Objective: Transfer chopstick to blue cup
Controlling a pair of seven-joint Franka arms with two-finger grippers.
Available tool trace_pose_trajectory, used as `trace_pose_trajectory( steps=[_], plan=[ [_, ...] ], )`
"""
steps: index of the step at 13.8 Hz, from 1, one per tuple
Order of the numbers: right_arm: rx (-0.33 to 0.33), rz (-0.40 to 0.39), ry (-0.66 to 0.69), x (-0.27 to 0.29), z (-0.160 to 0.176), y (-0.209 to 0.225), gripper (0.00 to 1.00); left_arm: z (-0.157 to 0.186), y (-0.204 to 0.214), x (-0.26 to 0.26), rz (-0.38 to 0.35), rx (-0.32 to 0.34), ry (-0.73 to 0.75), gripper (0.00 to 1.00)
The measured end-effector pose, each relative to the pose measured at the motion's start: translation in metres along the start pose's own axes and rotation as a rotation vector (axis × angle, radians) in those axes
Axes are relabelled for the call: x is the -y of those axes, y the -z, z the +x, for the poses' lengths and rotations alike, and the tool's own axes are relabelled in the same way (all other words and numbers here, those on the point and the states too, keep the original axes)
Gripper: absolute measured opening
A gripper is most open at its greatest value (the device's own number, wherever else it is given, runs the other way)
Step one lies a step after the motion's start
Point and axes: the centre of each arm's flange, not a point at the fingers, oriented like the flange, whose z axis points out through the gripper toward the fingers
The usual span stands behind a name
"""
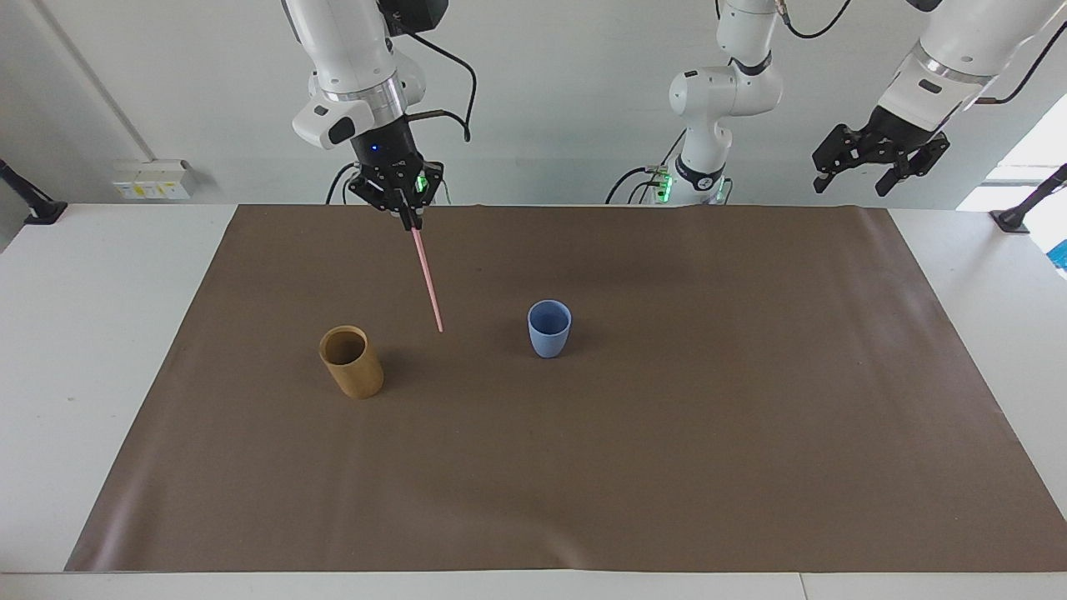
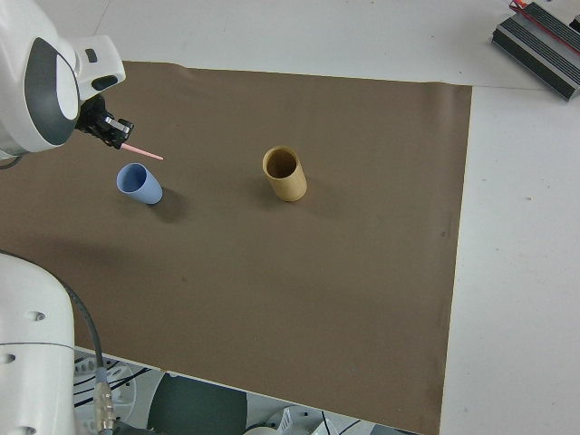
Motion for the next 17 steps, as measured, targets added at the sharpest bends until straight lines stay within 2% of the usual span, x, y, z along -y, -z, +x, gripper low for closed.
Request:
trace_pose_trajectory(
  steps=[3,6,11,12,17],
  plan=[
    [0.047,-0.017,-0.042,0.041,-0.019,-0.031,0.11,0.0,0.0,0.001,0.0,0.0,0.002,1.0],
    [0.085,-0.049,-0.059,0.053,-0.017,-0.067,0.11,0.0,0.0,0.004,-0.001,0.0,0.008,1.0],
    [0.05,-0.01,-0.076,0.06,0.004,-0.093,0.11,0.0,0.0,0.004,-0.001,0.0,0.007,1.0],
    [0.05,-0.012,-0.081,0.059,0.008,-0.096,0.16,0.0,0.0,0.004,-0.001,0.0,0.007,1.0],
    [0.042,-0.007,-0.087,0.057,0.012,-0.093,0.7,0.0,0.0,0.004,-0.001,0.0,0.007,1.0]
  ],
)
